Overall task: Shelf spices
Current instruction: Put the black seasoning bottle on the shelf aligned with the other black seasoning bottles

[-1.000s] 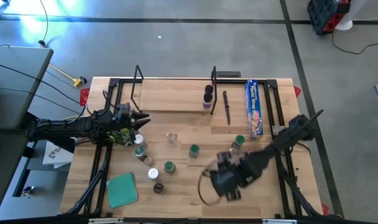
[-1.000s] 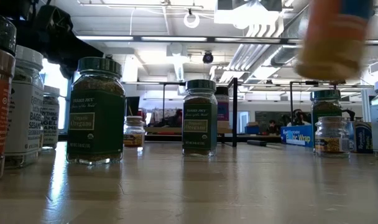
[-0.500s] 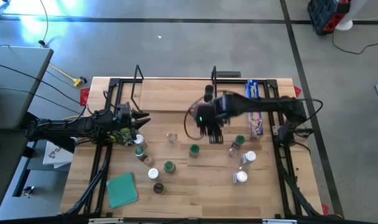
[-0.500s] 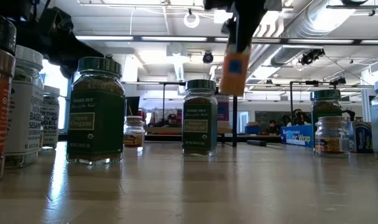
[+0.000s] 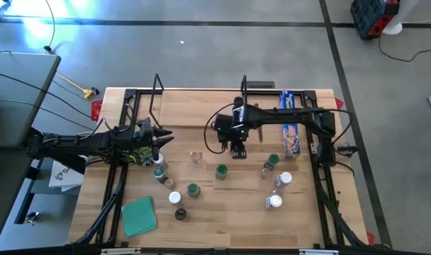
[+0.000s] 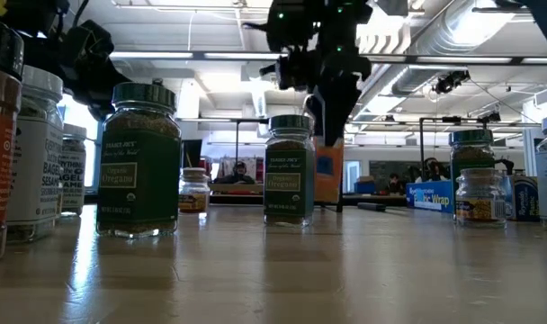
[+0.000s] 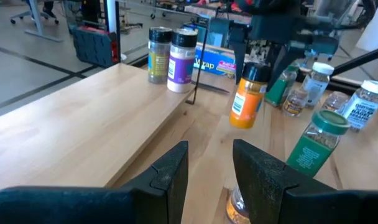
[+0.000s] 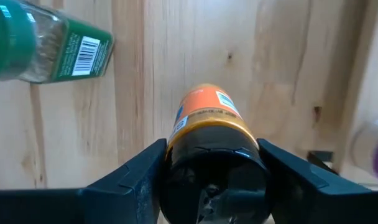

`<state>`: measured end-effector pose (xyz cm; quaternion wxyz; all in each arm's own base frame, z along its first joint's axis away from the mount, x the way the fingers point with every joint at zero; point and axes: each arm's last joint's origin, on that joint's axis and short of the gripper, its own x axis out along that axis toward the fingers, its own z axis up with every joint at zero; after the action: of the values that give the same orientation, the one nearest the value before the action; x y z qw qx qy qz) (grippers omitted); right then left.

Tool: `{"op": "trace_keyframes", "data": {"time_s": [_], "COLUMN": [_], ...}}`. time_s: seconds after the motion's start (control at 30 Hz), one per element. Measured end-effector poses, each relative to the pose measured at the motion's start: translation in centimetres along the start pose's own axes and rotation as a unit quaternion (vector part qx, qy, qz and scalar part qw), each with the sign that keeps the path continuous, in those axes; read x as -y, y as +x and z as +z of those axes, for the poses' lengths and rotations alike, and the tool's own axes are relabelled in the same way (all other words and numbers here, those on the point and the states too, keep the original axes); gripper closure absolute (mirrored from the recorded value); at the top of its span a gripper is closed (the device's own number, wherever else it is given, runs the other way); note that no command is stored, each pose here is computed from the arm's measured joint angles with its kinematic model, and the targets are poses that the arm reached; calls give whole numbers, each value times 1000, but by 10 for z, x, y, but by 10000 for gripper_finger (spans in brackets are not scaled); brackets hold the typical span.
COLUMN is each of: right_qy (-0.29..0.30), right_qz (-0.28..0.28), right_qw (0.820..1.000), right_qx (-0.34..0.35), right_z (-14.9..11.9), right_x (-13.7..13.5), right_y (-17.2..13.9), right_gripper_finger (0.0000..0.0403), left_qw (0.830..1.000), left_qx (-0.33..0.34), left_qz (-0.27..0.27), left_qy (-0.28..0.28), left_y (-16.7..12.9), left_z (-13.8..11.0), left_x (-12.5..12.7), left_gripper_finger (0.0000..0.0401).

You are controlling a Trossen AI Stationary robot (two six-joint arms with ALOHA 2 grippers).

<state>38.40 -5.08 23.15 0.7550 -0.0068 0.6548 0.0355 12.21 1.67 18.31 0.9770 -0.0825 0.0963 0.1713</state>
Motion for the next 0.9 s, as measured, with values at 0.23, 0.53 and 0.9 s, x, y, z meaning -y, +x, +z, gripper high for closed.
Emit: {"op": "trace_keyframes", "data": {"time_s": [0.23,0.53,0.9], "right_qy": [0,5,-22], "right_qz": [0,-4,-47], "right_qw": [1000,1000,998], "right_qx": [-5,17,18], "right_z": [4,8,10], "right_x": [2,3,5], "right_y": [12,12,12], "right_gripper_finger": [167,164,162], "left_qw": [1000,1000,1000], "left_qx": [-2,-2,-3], "left_qz": [1,0,-1], "left_qy": [5,5,5], "left_y": [0,0,0], "left_z": [0,0,0], "left_x": [0,0,0], "left_gripper_finger": [280,280,280]}}
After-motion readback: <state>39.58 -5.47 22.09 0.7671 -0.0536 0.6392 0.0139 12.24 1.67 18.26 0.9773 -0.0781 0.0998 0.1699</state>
